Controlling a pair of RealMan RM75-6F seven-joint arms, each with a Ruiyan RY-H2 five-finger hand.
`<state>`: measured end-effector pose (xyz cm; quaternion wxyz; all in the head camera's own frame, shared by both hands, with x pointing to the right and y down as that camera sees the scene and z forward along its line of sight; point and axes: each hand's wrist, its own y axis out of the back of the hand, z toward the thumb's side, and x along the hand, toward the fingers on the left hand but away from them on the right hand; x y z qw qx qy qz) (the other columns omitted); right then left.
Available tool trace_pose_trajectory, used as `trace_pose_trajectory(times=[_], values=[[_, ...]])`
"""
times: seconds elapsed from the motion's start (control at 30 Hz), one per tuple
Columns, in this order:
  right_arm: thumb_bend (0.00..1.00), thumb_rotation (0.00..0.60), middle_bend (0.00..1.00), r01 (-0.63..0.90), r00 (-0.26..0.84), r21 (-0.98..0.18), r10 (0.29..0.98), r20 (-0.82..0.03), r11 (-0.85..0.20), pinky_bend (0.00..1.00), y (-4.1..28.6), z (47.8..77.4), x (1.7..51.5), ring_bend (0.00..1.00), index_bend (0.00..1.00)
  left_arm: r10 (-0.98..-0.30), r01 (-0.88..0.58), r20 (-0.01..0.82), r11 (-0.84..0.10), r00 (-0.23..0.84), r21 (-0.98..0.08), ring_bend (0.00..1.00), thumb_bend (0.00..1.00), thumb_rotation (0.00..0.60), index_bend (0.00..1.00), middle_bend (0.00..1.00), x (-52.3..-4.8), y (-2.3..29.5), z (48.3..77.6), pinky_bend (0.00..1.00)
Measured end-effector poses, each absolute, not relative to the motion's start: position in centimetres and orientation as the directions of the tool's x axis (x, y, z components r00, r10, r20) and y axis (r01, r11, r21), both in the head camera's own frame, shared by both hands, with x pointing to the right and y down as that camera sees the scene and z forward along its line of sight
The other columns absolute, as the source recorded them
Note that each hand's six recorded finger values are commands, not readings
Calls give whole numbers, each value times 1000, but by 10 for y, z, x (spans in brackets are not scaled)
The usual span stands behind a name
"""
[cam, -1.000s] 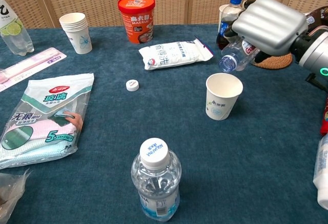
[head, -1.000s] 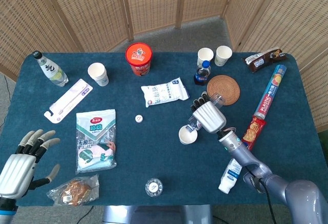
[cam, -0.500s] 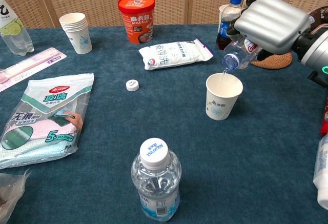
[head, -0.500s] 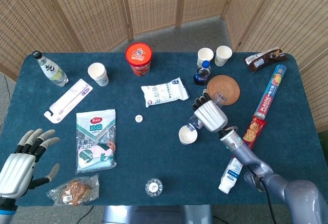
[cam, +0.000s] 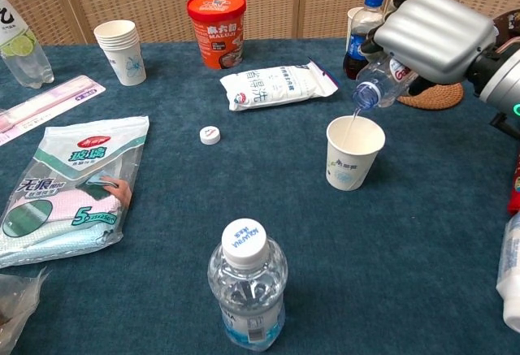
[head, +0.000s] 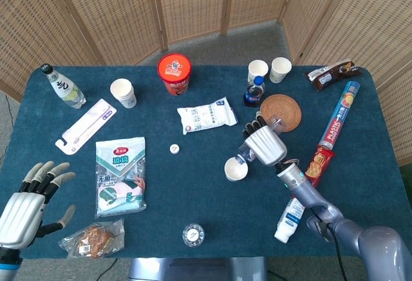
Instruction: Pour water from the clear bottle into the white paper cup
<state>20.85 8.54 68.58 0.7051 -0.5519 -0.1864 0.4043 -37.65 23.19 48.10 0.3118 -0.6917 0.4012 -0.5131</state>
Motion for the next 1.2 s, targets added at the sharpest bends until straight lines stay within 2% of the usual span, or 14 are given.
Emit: trace_pose_trajectory(times=[0.73, 1.07, 1.2], values=[[250, 600, 556, -232, 534, -958, 802, -268, -165, 281, 92, 685, 212, 549, 594, -874, -242, 461, -486, 153, -840, 75, 416, 529, 205, 162, -376, 233, 484, 0], [250, 600, 556, 12, 425, -914, 829, -363, -406, 281, 91, 680, 219, 545, 595, -872, -248, 463, -490, 160, -836, 74, 416, 527, 205, 162, -374, 233, 487, 0], [250, 600, 556, 104, 371, -885, 843, -389, -454, 281, 82, 678, 230, 538, 595, -871, -248, 465, -491, 161, -835, 75, 417, 530, 205, 162, -374, 233, 487, 0]])
